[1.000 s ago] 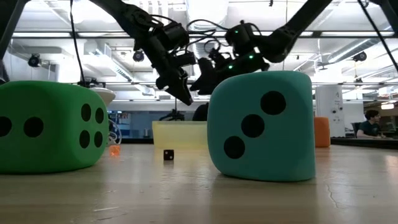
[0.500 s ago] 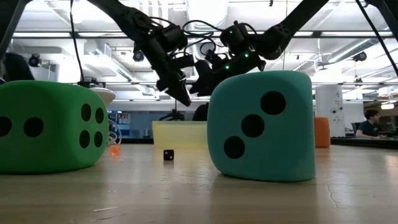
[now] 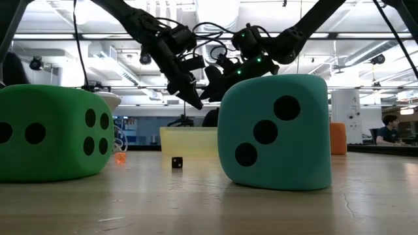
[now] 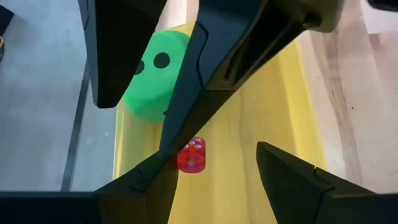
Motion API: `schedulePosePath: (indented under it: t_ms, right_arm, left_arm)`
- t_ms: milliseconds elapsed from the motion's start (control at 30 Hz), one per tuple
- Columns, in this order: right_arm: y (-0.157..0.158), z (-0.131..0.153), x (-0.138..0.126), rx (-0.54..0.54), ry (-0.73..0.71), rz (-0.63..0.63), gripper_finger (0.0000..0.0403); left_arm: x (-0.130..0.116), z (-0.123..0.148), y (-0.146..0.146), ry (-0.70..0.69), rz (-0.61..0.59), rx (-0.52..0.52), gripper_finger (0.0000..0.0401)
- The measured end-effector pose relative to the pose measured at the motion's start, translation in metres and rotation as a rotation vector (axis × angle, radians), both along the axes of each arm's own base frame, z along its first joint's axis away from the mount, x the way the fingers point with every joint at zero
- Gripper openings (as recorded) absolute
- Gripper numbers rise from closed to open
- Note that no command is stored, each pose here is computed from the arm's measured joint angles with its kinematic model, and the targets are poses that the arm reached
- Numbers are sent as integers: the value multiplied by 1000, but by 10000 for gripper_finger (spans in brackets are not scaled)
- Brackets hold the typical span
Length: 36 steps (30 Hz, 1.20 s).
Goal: Pick & Place Dice
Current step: Put the red small die into the yellow bin, then put the green large die into the yellow bin
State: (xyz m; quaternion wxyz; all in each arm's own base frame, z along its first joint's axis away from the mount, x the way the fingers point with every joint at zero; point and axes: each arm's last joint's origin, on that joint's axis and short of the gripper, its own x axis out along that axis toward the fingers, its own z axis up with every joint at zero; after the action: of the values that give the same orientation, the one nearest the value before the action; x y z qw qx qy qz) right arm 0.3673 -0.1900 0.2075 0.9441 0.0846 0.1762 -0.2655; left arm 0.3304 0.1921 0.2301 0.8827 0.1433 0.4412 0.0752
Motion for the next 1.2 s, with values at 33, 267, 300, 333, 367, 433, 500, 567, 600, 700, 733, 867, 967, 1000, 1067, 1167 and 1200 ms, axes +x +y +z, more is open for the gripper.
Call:
schedulePosePath:
  t_ms: [33,267,300,333,367,433,500,567,600,700,733,867,967,1000,1067,1167,1200]
  right_arm:
    - [-1,-2,1,0,-2,0,214]
    - [-6,-21,9,29,15,-6,214]
    - [-6,-22,10,30,19,-6,214]
    - [-7,-24,12,32,24,-7,214]
    - [-8,-24,12,34,28,-7,214]
    - [-8,-24,13,34,43,-3,214]
    - [-8,-17,14,25,31,-2,214]
    - [-7,-8,11,20,33,0,214]
    - [-6,-5,10,19,39,1,214]
    - [-3,4,2,14,84,8,214]
    - [-1,8,-1,15,95,11,214]
    - [7,32,-16,3,149,30,214]
    - [14,47,-30,4,197,43,214]
    - [17,54,-35,6,201,43,214]
    - [23,65,-46,4,212,49,214]
    - [32,79,-64,3,228,55,214]
    - [35,82,-70,2,225,54,214]
  left_arm:
    - [0,0,0,2,1,0,218]
    - [-2,-2,0,20,14,-8,219]
    - [-2,-2,0,19,15,-8,219]
    - [-1,-1,1,1,7,-7,219]
    - [0,1,1,-8,6,-4,219]
    - [-1,1,1,-6,3,-8,217]
    - [-3,1,3,-2,8,-9,216]
    - [-4,0,5,2,17,-7,216]
    - [-4,0,5,7,20,-8,216]
    - [-6,-1,4,30,30,-32,216]
    - [-7,-2,3,36,38,-44,216]
    - [-17,5,-2,77,66,-83,216]
    - [-25,12,-10,111,94,-130,216]
    - [-27,15,-14,116,103,-148,216]
    - [-33,22,-22,126,116,-181,214]
    - [-38,32,-36,140,90,-221,208]
    - [-40,35,-41,145,73,-232,206]
